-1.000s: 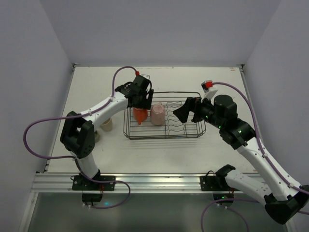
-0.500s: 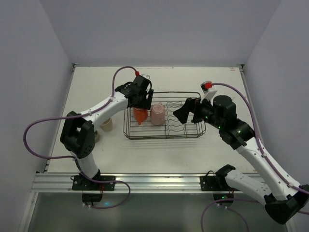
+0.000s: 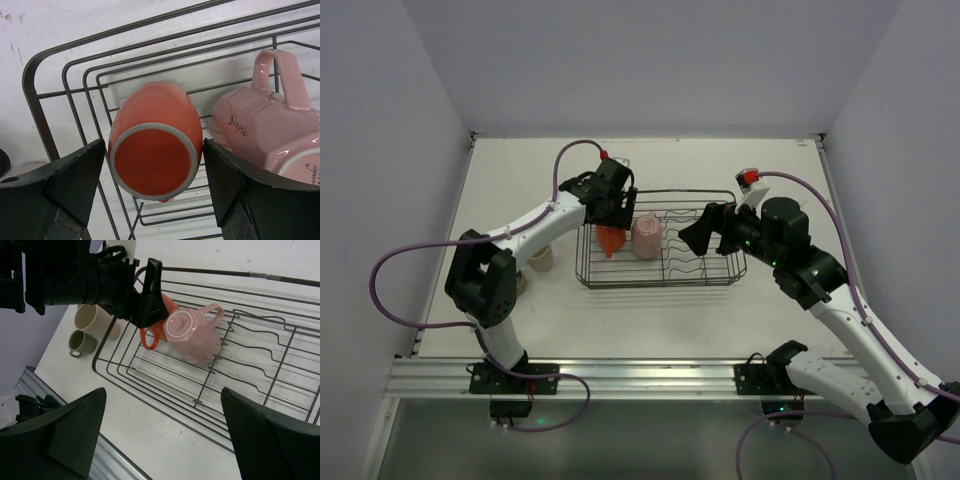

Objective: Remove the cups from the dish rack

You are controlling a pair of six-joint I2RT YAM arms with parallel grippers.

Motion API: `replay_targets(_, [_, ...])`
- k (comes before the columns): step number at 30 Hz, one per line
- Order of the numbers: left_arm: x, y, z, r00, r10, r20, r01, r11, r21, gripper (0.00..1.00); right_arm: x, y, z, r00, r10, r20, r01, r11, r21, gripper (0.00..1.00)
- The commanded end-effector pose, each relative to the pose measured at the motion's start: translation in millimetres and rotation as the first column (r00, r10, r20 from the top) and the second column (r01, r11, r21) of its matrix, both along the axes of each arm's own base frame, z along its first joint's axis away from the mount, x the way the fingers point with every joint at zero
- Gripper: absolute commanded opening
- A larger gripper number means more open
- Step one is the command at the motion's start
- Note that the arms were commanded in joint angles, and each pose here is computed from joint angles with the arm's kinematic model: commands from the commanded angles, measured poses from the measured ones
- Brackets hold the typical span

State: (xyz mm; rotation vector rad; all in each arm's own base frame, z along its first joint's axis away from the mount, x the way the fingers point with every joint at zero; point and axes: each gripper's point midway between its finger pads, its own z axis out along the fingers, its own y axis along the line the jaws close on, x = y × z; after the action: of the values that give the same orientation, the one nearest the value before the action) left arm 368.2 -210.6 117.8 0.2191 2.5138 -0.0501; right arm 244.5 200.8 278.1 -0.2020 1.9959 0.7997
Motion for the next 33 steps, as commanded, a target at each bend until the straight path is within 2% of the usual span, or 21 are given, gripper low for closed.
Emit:
replay_targets(1, [1.5,2.7,-2.0,0.999,0.036,0.012,-0.036,0.999,0.007,0.83,2.7,-0.9,1.8,1.000,-0.001,0.020,0.002,1.000,-0.005,0.99])
replay_targets(21, [8.4,-3.5,2.1,0.999,0.026,0.026,-0.026,1.000,-0.009,0.83,2.6,-0.5,0.7,1.000,0.002,0.018,-0.002,1.000,-0.007,0.99])
replay_targets(24, [7.8,-3.8,0.0,1.000,0.024,0.020,-0.024,1.000,-0.007,0.75,2.7,-0.1,-0.9,1.000,0.003,0.014,-0.003,1.000,-0.009,0.99])
replay_targets(27, [6.9,-3.2,-1.5,1.000,0.024,0.015,-0.024,1.000,-0.004,0.57,3.1,-0.2,-3.9,1.000,0.002,0.009,-0.002,1.000,-0.012,0.99])
replay_targets(28, [6.7,-2.8,-1.4,1.000,0.025,0.016,-0.025,1.000,-0.003,0.42,3.1,0.1,-5.4,1.000,0.003,0.006,-0.003,1.000,-0.013,0.99])
replay_targets(30, [5.8,-2.2,-0.8,1.000,0.026,0.016,-0.026,1.000,-0.004,0.27,2.8,1.1,-5.4,1.000,0.008,0.005,-0.008,1.000,-0.012,0.99])
replay_targets(31, [5.4,-2.2,-0.3,1.000,0.025,0.015,-0.025,1.000,-0.005,0.12,3.1,0.8,-4.7,1.000,0.006,0.006,-0.006,1.000,-0.011,0.99])
replay_targets(33, [4.5,-0.7,2.8,0.999,0.029,0.021,-0.029,1.000,-0.005,0.00,3.1,1.7,-4.9,1.000,0.010,0.004,-0.010,1.000,-0.010,0.99])
